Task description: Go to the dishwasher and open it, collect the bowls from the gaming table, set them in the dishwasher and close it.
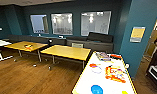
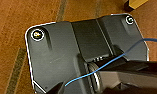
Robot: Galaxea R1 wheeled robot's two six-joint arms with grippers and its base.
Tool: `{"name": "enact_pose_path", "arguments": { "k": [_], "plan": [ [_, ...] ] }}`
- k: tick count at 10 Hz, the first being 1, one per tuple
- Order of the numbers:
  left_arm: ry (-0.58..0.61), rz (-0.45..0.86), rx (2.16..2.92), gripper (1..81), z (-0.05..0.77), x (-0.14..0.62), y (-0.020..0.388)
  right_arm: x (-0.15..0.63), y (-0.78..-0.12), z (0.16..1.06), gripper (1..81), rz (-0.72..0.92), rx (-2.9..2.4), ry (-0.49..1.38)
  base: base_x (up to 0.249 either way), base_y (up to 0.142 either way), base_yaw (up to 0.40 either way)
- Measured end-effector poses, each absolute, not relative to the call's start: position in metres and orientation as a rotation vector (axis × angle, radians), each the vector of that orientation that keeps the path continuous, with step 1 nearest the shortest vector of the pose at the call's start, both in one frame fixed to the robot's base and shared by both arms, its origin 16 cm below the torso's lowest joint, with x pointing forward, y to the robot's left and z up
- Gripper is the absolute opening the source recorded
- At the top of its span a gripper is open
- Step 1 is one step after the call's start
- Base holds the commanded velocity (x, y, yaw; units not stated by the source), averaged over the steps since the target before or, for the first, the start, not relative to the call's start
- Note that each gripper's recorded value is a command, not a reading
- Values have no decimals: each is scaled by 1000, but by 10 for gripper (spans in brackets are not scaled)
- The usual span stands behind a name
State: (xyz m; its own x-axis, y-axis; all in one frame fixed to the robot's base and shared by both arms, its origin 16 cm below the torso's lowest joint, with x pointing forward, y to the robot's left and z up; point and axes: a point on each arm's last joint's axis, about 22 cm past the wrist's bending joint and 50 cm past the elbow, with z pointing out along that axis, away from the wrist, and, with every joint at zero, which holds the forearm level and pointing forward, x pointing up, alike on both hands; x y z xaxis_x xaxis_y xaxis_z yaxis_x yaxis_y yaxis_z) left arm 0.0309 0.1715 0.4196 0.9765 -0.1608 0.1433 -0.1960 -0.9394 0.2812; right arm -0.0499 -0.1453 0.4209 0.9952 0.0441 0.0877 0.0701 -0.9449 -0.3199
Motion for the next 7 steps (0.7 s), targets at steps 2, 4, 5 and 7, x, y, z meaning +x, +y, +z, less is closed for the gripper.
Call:
{"name": "enact_pose_path", "arguments": {
  "k": [2,4,5,7],
  "plan": [
    [-260,170,2828,811,419,31,172,-53,-145,421,811,-106,-2809,-81,0,0,-393],
    [-260,162,2829,811,419,27,173,-50,-144,421,811,-112,-2807,-80,0,0,-393],
    [-260,161,2829,811,419,26,173,-51,-150,421,811,-110,-2814,-79,0,0,-393],
    [-261,163,2829,811,419,27,173,-49,-161,420,811,-113,-2824,-75,0,0,-317]
  ]
}}
